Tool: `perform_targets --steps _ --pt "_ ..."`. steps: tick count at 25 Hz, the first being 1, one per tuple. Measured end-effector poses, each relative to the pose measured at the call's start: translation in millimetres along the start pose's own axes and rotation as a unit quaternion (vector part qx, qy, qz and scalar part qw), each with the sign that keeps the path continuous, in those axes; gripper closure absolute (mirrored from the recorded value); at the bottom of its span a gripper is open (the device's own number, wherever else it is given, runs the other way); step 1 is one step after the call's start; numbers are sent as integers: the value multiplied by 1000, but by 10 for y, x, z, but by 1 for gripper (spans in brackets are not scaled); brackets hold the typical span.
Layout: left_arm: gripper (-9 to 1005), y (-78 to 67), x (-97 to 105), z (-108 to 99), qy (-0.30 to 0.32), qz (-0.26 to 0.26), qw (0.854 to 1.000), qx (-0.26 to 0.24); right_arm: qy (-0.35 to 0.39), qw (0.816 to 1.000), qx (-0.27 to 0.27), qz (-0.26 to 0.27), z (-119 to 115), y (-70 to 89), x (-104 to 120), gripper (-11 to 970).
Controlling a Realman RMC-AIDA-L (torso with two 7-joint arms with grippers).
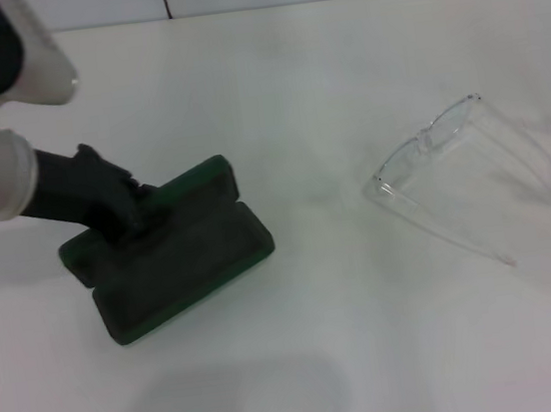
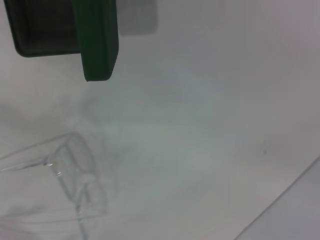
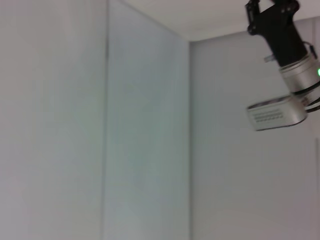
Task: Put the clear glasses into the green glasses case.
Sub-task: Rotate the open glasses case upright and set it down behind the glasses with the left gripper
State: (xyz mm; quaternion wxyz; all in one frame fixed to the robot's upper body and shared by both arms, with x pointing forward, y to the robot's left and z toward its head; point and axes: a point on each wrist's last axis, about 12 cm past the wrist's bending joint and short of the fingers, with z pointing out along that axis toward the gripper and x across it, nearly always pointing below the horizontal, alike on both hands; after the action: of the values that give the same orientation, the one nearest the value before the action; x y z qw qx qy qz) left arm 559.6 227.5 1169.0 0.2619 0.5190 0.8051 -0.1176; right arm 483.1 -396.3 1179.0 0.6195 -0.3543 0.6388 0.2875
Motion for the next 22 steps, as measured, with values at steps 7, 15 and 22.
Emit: perform_targets --steps 7,15,22 --pt "788 -134 -318 90 -11 78 997 -17 -25 998 49 0 -355 96 48 129" --pt "786 -273 -530 302 15 140 990 -25 -56 996 65 6 -530 192 98 132" --pt "784 -421 -628 512 32 180 983 -25 -59 996 72 10 -633 263 122 135"
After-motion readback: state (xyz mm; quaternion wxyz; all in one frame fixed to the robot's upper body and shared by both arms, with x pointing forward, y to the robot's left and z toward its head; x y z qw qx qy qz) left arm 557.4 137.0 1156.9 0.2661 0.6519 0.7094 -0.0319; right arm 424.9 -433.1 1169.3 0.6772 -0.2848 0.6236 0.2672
